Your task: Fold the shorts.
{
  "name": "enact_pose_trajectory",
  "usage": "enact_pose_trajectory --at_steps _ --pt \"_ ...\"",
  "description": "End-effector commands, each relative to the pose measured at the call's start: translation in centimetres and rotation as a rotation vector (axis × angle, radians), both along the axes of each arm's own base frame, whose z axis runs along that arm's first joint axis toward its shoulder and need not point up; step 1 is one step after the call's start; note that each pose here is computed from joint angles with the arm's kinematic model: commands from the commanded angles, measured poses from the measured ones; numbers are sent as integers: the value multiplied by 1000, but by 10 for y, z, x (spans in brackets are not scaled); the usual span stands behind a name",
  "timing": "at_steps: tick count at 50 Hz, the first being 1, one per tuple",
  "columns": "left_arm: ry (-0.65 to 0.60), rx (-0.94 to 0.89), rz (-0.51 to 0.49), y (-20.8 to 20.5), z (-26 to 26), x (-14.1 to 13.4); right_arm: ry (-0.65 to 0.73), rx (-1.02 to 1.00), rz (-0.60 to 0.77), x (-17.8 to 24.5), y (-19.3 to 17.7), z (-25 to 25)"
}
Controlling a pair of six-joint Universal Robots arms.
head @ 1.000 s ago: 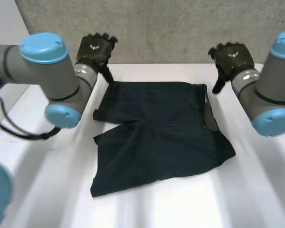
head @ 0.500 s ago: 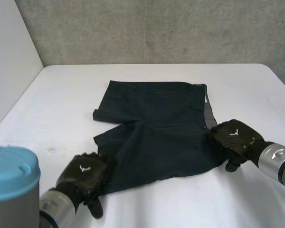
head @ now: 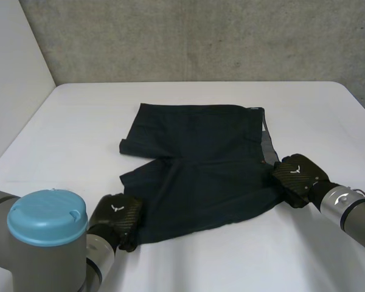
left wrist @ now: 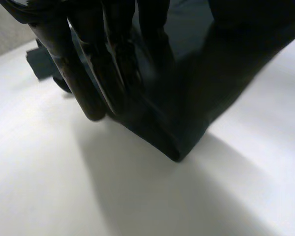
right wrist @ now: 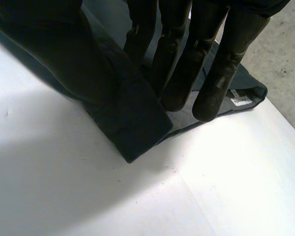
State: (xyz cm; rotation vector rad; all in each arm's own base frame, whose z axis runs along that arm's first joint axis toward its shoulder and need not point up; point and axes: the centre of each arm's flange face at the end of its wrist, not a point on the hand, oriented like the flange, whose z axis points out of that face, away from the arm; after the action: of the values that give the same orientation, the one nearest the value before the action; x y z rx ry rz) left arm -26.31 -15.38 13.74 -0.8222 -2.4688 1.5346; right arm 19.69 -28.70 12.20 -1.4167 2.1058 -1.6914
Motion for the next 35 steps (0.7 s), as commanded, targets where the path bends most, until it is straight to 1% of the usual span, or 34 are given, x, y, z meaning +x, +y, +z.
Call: enact_pose_trajectory --at_steps 1,5,11,13,15,16,18,19,21,22,24,26,28,29,30,31,34,35 --pt "14 -60 -15 -4 8 -5 4 21 -25 -2 6 7" --pt "-24 -105 -41 0 25 -1 28 44 -48 -4 16 27" --pt "-112 -142 -75 11 54 12 51 166 -40 -5 41 55" --pt "-165 -114 -94 22 63 20 72 197 -32 -6 50 64" --pt "-219 -75 -111 31 67 28 121 265 1 -7 68 75" --pt "-284 -24 -135 41 69 36 143 294 14 -8 74 77" --pt "-352 41 -163 52 71 44 215 380 76 -11 93 84" --pt "-409 107 -189 63 72 51 244 404 99 -12 99 87" --pt "-442 143 -203 68 73 55 312 444 172 -14 113 94" --pt "-443 143 -203 67 74 55 324 442 182 -14 114 97" --pt "-411 92 -183 57 79 50 329 419 186 -13 111 100" --pt "-383 41 -169 47 80 45 286 388 141 -10 97 101" --pt "-340 -38 -153 28 80 33 236 377 86 -9 83 99" --pt "-326 -65 -149 20 79 27 198 374 37 -7 67 92" --pt "-312 -90 -145 12 78 21 178 367 19 -5 59 89" --pt "-286 -143 -138 -7 77 8 158 357 1 -3 51 87" --pt "-256 -209 -119 -33 77 -9 124 311 -46 7 27 82" --pt "-235 -250 -106 -52 77 -21 119 294 -54 11 23 81"
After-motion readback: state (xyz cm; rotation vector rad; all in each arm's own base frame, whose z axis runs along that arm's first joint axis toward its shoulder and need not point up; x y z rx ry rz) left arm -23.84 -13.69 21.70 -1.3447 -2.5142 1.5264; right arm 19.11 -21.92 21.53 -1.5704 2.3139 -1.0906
